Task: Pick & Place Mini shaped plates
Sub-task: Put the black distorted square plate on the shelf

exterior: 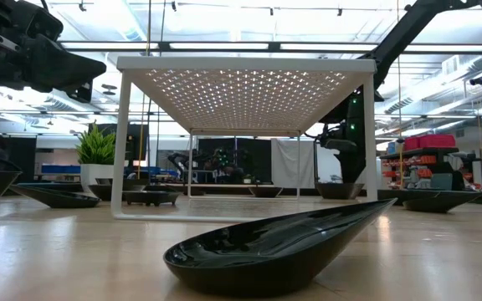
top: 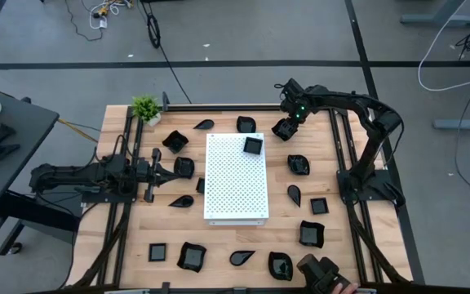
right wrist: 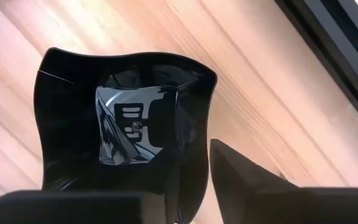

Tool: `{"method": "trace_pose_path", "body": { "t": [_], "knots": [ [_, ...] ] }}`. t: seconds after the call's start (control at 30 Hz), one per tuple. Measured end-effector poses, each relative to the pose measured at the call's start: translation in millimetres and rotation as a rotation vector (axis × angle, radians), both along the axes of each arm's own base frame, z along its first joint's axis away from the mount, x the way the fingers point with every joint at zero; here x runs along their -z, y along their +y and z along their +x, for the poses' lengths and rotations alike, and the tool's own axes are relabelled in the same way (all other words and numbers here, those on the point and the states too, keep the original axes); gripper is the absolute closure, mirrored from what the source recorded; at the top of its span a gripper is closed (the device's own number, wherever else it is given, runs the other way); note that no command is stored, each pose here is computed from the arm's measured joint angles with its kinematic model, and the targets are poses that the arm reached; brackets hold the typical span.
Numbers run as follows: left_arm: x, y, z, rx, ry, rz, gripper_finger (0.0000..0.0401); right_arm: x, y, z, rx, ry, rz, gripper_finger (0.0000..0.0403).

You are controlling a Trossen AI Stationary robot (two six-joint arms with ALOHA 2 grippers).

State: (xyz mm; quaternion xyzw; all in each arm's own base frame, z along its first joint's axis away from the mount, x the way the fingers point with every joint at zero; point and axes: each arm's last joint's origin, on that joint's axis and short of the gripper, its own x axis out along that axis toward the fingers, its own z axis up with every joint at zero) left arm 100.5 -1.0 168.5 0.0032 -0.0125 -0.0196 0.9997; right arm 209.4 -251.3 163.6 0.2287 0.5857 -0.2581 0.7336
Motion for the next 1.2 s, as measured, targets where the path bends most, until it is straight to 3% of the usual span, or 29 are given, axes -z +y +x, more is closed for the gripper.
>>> {"method": "trace_pose_path", "body": {
  "t": [0.57, 1.2],
  "knots": [
    [-0.1, 0.0, 0.0, 0.000, 0.000, 0.000, 0.0380, -0.4, 0.3, -0.1, -0.003, -0.002, 0.001, 0.0396],
    [0.0, 0.0, 0.0, 0.000, 0.000, 0.000, 0.0380, -18.5, 3.5, -3.2, 0.019, -0.037, -0.041, 0.0400]
  ]
}}
